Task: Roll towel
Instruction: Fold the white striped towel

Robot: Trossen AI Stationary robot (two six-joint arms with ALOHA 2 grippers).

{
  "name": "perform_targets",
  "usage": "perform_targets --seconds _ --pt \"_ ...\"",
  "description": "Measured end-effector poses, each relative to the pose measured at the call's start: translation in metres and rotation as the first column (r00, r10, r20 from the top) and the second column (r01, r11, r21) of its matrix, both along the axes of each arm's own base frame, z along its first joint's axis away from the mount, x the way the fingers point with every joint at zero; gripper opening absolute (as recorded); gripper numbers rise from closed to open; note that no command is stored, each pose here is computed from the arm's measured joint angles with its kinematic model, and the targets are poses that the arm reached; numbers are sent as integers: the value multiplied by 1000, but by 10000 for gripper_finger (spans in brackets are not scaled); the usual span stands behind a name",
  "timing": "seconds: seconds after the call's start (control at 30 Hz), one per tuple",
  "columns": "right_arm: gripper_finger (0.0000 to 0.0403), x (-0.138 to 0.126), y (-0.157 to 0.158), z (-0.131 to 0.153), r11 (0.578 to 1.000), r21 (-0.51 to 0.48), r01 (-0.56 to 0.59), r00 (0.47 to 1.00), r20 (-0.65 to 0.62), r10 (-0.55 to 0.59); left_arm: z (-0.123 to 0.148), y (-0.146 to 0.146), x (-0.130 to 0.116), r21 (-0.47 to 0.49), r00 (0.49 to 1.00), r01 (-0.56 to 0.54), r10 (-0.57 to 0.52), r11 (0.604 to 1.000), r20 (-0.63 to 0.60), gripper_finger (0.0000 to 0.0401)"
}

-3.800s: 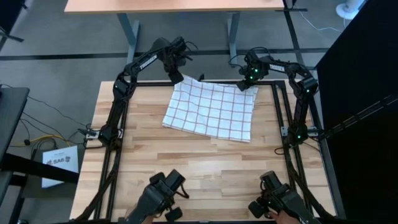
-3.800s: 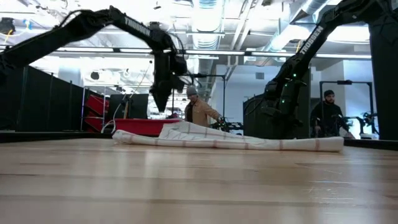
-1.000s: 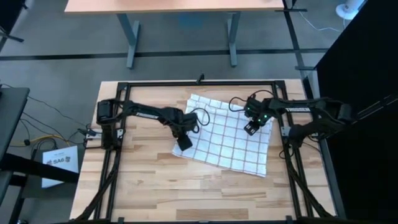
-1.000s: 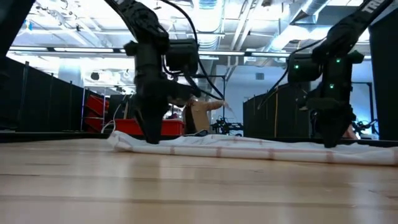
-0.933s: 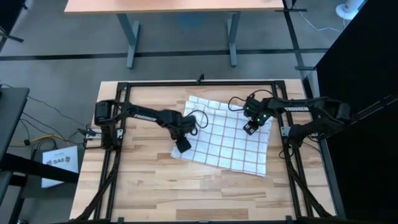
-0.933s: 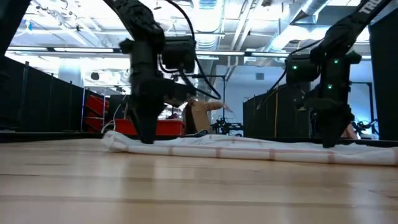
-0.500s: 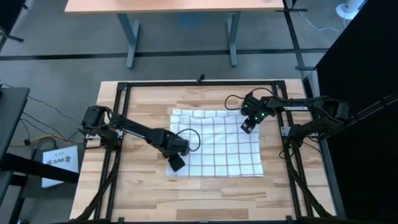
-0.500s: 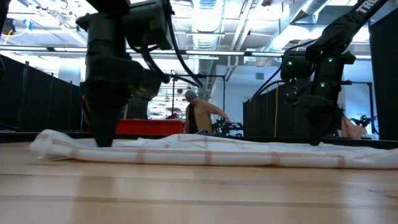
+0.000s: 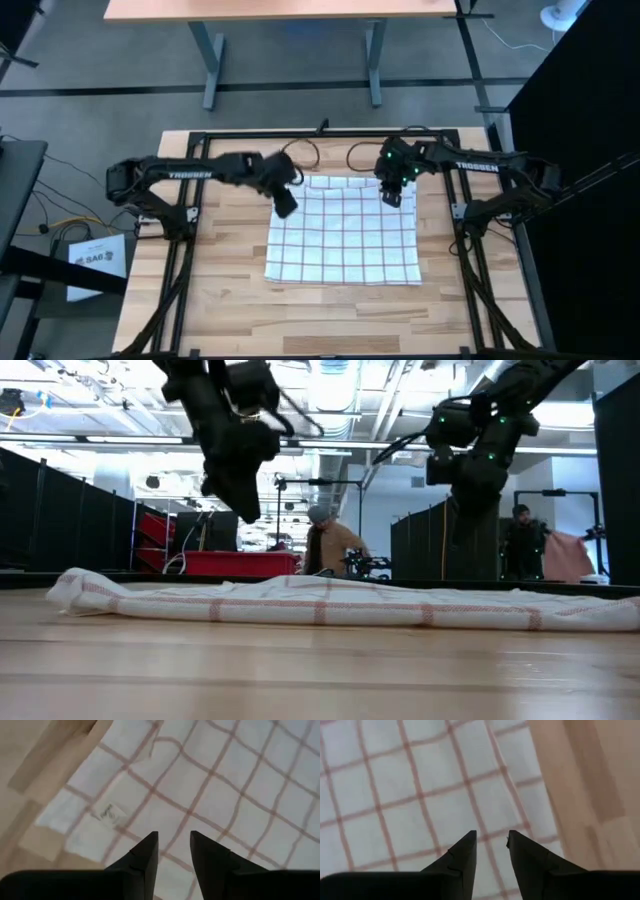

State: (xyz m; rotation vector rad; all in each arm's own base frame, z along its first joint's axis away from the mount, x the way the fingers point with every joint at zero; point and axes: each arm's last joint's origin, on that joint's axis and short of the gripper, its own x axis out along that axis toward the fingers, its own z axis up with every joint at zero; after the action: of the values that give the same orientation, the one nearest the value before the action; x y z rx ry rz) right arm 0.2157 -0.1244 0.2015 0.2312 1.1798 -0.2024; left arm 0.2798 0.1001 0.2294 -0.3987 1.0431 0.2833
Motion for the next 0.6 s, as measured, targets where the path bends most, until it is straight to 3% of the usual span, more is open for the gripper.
perform_targets --seconds 0.17,0.33,0.6 --pt "142 -7 -13 -16 999 54 1 993 -119 6 -22 33 -6 44 983 166 -163 985 -79 132" --pt "169 -5 -18 -29 995 68 -73 984 -160 83 -44 50 -9 125 927 335 -302 934 -222 147" --pt "170 -14 -32 -37 994 79 -70 978 -192 84 -61 79 -3 122 906 362 -318 924 -279 149"
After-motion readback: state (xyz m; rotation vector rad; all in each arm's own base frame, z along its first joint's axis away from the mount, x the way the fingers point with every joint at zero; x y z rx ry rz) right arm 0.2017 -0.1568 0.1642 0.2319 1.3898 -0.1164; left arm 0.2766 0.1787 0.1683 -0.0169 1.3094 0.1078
